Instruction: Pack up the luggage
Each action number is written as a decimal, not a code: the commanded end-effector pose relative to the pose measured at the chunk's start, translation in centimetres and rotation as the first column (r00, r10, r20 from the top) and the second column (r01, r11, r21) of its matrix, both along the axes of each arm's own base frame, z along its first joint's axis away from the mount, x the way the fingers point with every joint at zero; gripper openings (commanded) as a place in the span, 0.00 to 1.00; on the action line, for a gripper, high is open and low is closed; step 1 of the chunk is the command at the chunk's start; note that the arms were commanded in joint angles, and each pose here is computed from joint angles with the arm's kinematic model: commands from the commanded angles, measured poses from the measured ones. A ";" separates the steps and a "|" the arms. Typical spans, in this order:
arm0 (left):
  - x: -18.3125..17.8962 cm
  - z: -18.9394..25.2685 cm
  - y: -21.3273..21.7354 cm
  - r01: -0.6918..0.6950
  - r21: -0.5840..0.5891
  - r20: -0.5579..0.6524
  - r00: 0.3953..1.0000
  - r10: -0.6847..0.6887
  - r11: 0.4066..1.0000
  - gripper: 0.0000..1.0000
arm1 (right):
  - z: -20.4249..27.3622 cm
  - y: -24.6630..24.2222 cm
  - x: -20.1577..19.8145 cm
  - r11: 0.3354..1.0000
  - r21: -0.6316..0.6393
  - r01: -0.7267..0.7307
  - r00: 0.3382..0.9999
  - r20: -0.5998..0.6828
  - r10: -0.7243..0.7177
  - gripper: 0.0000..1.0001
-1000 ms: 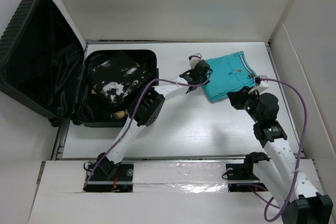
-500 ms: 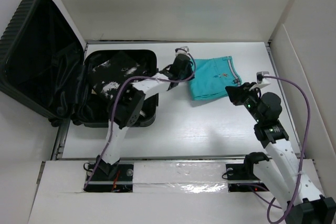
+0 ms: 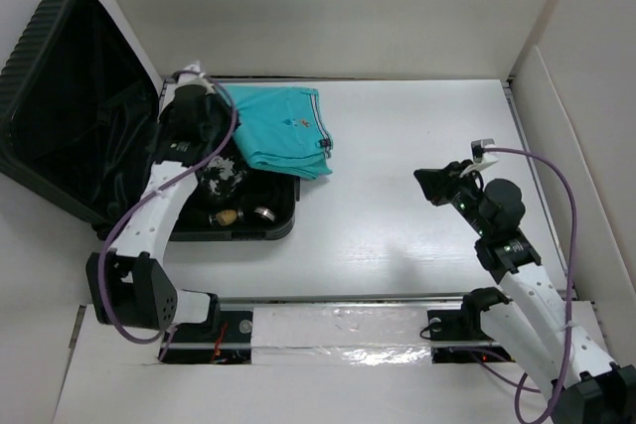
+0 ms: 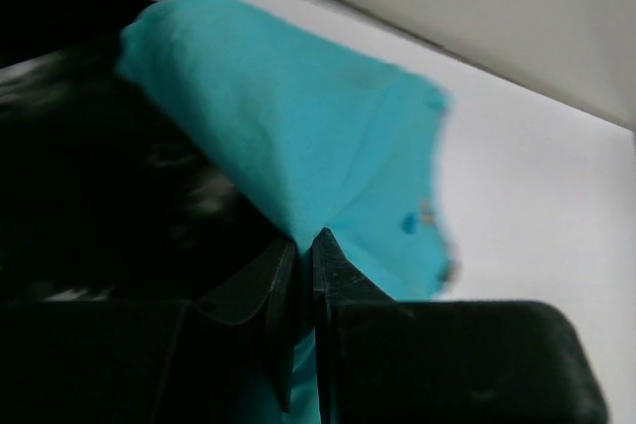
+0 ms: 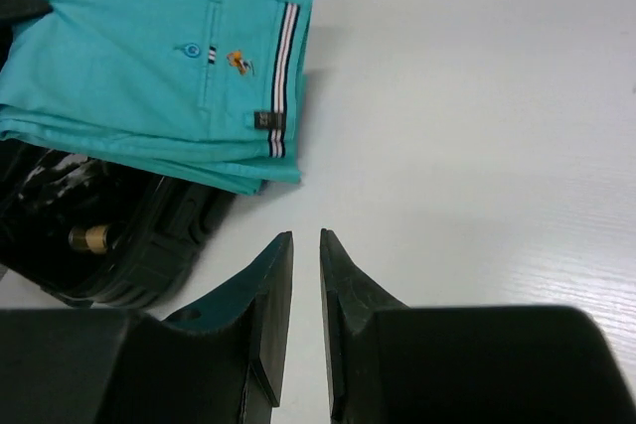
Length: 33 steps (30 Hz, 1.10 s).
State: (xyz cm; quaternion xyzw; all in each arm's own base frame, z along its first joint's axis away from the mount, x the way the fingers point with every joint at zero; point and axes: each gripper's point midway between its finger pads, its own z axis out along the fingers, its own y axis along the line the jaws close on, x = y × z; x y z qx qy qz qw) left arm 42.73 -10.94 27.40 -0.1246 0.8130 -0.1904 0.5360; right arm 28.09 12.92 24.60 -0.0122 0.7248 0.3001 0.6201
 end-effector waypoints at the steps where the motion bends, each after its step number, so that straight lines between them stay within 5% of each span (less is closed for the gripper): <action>1: -2.0 -2.2 5.5 -0.103 0.023 -0.039 0.994 0.104 0.994 0.00 | 2.1 0.2 0.0 1.000 -0.010 0.004 0.997 0.079 -0.003 0.23; 7: -4.9 -6.5 14.6 -0.340 0.054 -0.114 0.932 0.344 0.939 0.00 | 2.7 0.4 -0.6 1.000 -0.018 -0.011 0.995 0.100 0.013 0.23; 13: -6.2 -5.2 19.3 -0.522 0.105 -0.060 0.846 0.529 0.847 0.00 | 2.8 0.8 -1.0 0.999 -0.026 -0.034 0.994 0.102 0.036 0.24; 26: -6.0 -8.0 24.4 -0.618 0.056 -0.143 0.772 0.619 0.784 0.00 | 2.8 1.5 -1.3 0.996 -0.043 -0.084 0.991 0.102 0.088 0.24; 29: -6.6 -7.3 23.4 -0.595 0.018 -0.119 0.797 0.593 0.803 0.22 | 2.8 1.7 -1.4 0.994 -0.044 -0.099 0.989 0.104 0.103 0.27; 32: -7.5 -4.6 23.8 -0.634 0.018 -0.050 0.772 0.634 0.773 0.12 | 2.6 2.0 -1.3 0.992 -0.046 -0.116 0.988 0.095 0.120 0.27; 33: -8.0 -4.0 24.7 -0.671 0.036 -0.037 0.740 0.672 0.741 0.00 | 2.6 2.1 -1.3 0.992 -0.047 -0.119 0.988 0.094 0.123 0.27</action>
